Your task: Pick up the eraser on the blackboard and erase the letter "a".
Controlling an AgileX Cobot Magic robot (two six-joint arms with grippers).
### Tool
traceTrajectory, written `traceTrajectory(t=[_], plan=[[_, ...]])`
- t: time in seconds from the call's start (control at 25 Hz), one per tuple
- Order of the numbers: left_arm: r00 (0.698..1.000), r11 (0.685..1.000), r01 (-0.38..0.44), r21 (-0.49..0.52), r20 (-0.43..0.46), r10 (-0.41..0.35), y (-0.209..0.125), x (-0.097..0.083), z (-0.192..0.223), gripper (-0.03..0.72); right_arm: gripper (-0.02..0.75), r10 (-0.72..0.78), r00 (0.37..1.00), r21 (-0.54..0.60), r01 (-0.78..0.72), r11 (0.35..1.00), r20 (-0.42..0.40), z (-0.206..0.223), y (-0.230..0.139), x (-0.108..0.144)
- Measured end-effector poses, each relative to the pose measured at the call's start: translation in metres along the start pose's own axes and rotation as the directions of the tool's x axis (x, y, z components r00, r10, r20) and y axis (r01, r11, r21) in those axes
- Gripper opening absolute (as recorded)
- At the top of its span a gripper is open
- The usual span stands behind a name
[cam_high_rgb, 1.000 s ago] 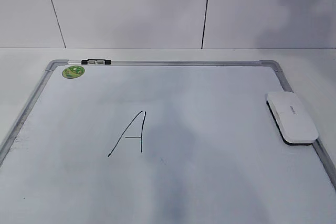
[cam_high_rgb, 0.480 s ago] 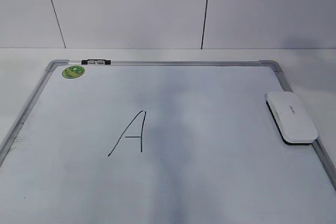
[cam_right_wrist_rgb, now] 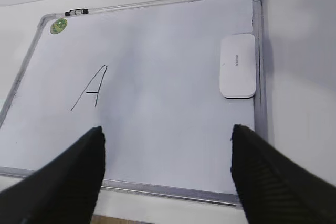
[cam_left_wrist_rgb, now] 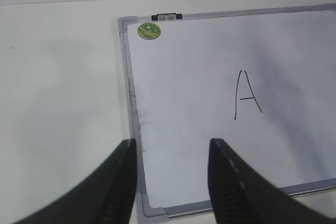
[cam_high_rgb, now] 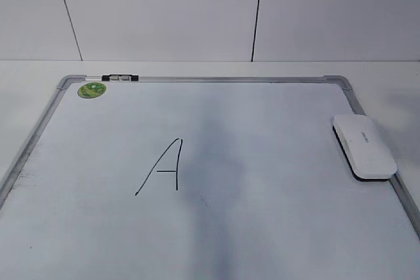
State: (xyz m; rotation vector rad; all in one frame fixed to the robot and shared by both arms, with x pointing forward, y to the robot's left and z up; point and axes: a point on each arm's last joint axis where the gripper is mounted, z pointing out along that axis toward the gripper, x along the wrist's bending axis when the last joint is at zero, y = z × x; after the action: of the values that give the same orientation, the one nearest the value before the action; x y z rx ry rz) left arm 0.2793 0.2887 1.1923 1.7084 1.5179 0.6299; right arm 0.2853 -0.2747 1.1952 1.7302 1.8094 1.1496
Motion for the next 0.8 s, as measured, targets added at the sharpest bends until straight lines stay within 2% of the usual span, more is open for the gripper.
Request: traceTrajectory(t=[0.4,0.6,0.8], plan=[[0.999,0.996,-0.003,-0.087,0.038,0.006,-0.023,0.000,-0.024,0.340,0.593,-0.050,0.998,-0.117,0.046,0.992,-0.037,-0.028,-0.058,-0.002],[0.999,0.998,-0.003,-0.068,0.051,0.007,-0.050,0.002,-0.016,0.340,0.593,-0.087,0.996,-0.184,0.087,0.979,0.010,-0.038,-0.080,-0.009],[0.999,1.000,-0.001,-0.008,0.046,0.002,-0.077,0.006,0.003,0.340,0.593,-0.099,0.993,-0.164,0.110,0.980,0.070,-0.026,-0.098,-0.020]])
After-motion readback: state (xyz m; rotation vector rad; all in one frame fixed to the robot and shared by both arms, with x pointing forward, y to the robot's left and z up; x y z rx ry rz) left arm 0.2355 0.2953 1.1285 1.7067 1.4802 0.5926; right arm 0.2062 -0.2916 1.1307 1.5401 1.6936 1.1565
